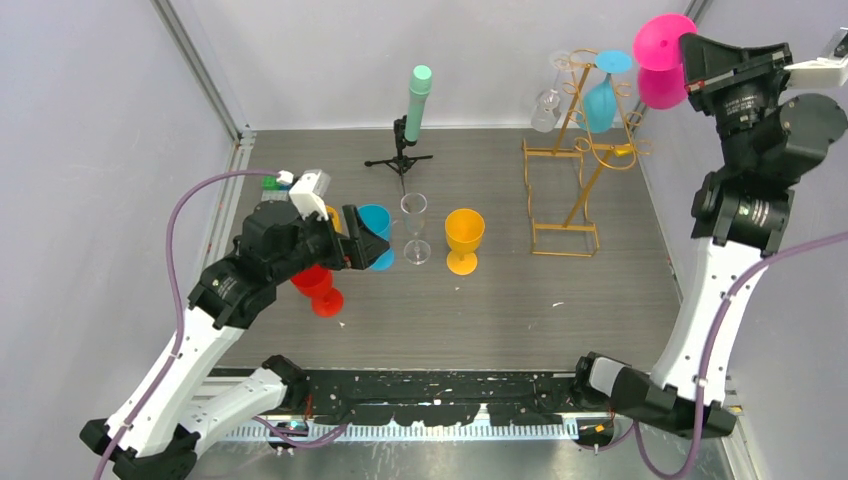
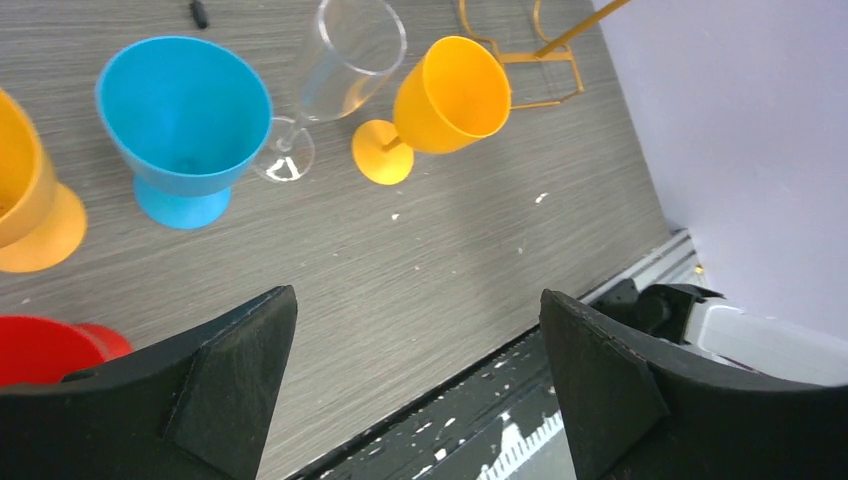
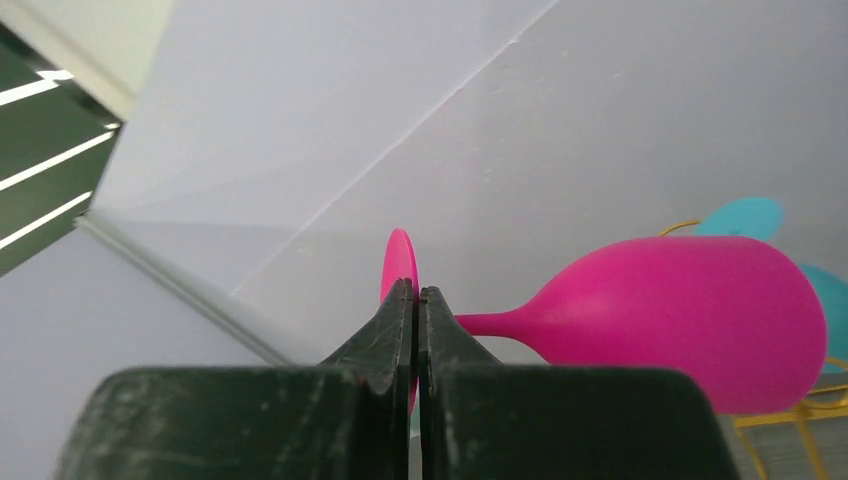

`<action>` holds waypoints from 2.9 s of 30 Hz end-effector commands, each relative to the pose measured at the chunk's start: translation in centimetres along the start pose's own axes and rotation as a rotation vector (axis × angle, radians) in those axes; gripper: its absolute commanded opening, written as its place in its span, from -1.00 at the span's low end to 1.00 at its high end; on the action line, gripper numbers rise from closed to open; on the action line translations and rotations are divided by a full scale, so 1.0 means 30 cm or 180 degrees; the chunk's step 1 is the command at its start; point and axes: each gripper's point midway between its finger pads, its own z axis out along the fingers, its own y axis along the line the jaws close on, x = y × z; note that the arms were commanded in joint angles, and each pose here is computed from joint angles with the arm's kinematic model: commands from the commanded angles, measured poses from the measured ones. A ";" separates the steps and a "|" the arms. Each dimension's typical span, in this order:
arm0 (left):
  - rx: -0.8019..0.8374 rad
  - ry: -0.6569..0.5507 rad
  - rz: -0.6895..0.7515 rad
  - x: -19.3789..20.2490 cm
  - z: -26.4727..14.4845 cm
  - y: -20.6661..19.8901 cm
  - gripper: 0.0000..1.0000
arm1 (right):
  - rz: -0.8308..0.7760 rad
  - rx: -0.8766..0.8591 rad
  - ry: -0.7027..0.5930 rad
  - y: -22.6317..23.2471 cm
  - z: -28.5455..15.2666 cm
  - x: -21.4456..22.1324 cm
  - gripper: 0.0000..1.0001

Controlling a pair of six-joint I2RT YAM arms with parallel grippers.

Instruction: Take the wine glass off the wine glass rack

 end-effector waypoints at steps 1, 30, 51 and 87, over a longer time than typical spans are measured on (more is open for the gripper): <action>0.0600 -0.0063 -0.0078 -0.074 0.003 -0.146 0.89 | 0.0566 -0.0727 0.0356 0.219 -0.113 0.035 -0.99; 0.2588 -0.0525 -0.1062 -0.387 0.010 -0.554 0.88 | 0.3932 -0.1378 0.1504 0.290 -0.347 0.366 -0.99; 0.1880 -0.0726 -0.1571 -0.362 0.090 -0.409 0.89 | 0.3964 -0.1488 0.1747 0.369 -0.408 0.523 -0.99; 0.3307 -0.0621 -0.1666 -0.460 -0.119 -0.620 -0.48 | 0.4268 -0.1218 0.2135 0.339 -0.357 0.751 -0.99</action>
